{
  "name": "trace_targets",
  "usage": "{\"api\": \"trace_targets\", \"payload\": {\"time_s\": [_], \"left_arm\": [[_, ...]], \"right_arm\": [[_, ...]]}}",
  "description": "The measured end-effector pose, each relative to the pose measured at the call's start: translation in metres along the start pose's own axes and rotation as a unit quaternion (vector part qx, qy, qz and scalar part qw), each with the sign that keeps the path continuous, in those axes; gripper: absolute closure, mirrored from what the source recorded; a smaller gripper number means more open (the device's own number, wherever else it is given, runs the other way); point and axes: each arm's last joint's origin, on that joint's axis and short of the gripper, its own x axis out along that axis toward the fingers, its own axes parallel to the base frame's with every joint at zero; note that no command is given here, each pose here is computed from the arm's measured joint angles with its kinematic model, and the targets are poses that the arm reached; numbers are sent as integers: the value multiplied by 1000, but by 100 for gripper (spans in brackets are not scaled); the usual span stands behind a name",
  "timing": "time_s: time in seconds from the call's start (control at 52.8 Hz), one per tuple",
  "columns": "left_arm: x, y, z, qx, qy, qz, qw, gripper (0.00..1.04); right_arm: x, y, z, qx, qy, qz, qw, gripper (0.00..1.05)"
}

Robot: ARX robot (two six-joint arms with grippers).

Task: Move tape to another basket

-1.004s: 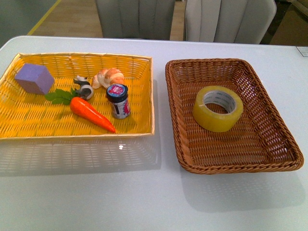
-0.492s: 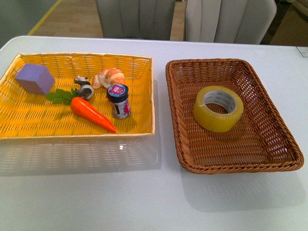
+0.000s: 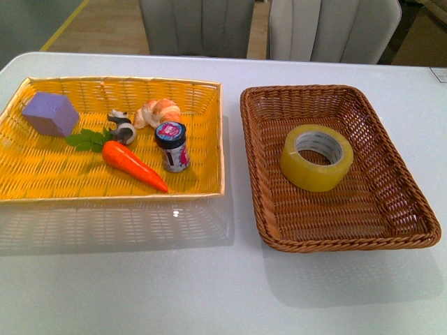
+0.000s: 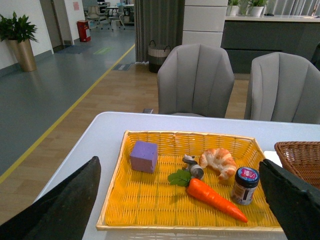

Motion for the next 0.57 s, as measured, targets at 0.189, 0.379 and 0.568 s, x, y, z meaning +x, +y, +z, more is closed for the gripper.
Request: {"api": "trace_targets", "payload": {"time_s": [0.189, 0.379, 0.568], "left_arm": [[0, 0, 0, 0, 0, 0, 1000, 9], [0, 0, 0, 0, 0, 0, 1000, 9], [0, 0, 0, 0, 0, 0, 1000, 9]], "right_arm": [[0, 0, 0, 0, 0, 0, 1000, 9], [0, 0, 0, 0, 0, 0, 1000, 9], [0, 0, 0, 0, 0, 0, 1000, 9]]}}
